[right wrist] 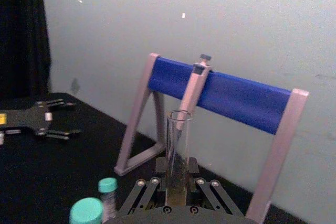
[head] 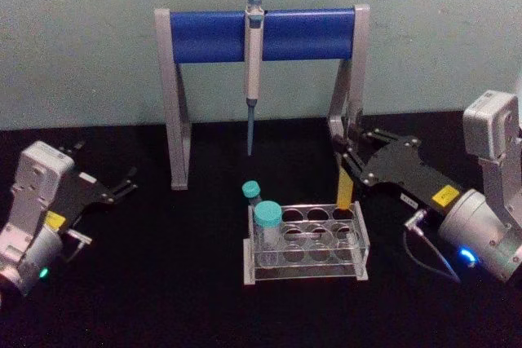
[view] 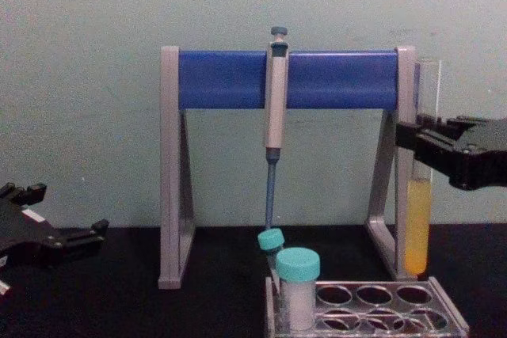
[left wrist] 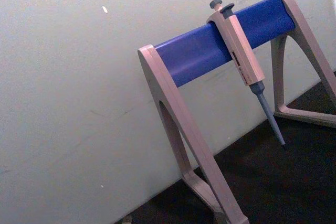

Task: Pick up the test tube from the test tube rack, shake it, then place it back into the test tube rack.

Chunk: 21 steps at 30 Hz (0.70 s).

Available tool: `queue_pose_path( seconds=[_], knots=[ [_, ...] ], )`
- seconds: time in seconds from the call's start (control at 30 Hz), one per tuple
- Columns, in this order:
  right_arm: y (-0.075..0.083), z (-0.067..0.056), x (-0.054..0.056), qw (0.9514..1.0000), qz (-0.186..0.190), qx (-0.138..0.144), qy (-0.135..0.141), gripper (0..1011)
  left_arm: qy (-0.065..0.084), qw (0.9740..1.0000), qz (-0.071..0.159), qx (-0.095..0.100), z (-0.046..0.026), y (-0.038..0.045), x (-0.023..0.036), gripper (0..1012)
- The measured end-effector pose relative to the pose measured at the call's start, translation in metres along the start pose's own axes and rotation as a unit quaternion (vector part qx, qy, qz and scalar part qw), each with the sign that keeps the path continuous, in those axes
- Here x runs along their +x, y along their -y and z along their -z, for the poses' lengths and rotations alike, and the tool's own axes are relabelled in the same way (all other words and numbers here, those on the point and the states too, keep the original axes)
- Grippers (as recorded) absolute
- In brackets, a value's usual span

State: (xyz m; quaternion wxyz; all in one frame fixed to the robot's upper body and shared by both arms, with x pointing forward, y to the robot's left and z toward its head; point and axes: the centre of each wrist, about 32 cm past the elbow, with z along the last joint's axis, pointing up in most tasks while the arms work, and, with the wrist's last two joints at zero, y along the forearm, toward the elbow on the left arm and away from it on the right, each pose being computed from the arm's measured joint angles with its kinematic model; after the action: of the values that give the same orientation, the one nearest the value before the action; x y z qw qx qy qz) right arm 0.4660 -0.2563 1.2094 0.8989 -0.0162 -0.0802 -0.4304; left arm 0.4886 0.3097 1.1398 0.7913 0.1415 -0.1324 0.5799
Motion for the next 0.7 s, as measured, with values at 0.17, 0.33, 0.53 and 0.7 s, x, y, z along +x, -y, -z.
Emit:
queue_pose_path(
  seconds=[0.17, 0.33, 0.53, 0.7],
  knots=[
    [0.005, -0.003, -0.006, 0.9994, -0.027, 0.003, -0.021, 234, 0.0, 1.0, 0.0, 0.0, 0.0, 0.0, 0.0, 1001],
    [0.0, -0.002, -0.013, 0.9972, -0.056, 0.011, -0.047, 234, 0.0, 1.0, 0.0, 0.0, 0.0, 0.0, 0.0, 1001],
    [-0.012, 0.003, -0.016, 0.9948, -0.07, 0.032, -0.067, 234, 0.0, 1.0, 0.0, 0.0, 0.0, 0.0, 0.0, 1001],
    [-0.025, 0.007, -0.015, 0.9942, -0.059, 0.058, -0.07, 234, 0.0, 1.0, 0.0, 0.0, 0.0, 0.0, 0.0, 1001]
  ],
)
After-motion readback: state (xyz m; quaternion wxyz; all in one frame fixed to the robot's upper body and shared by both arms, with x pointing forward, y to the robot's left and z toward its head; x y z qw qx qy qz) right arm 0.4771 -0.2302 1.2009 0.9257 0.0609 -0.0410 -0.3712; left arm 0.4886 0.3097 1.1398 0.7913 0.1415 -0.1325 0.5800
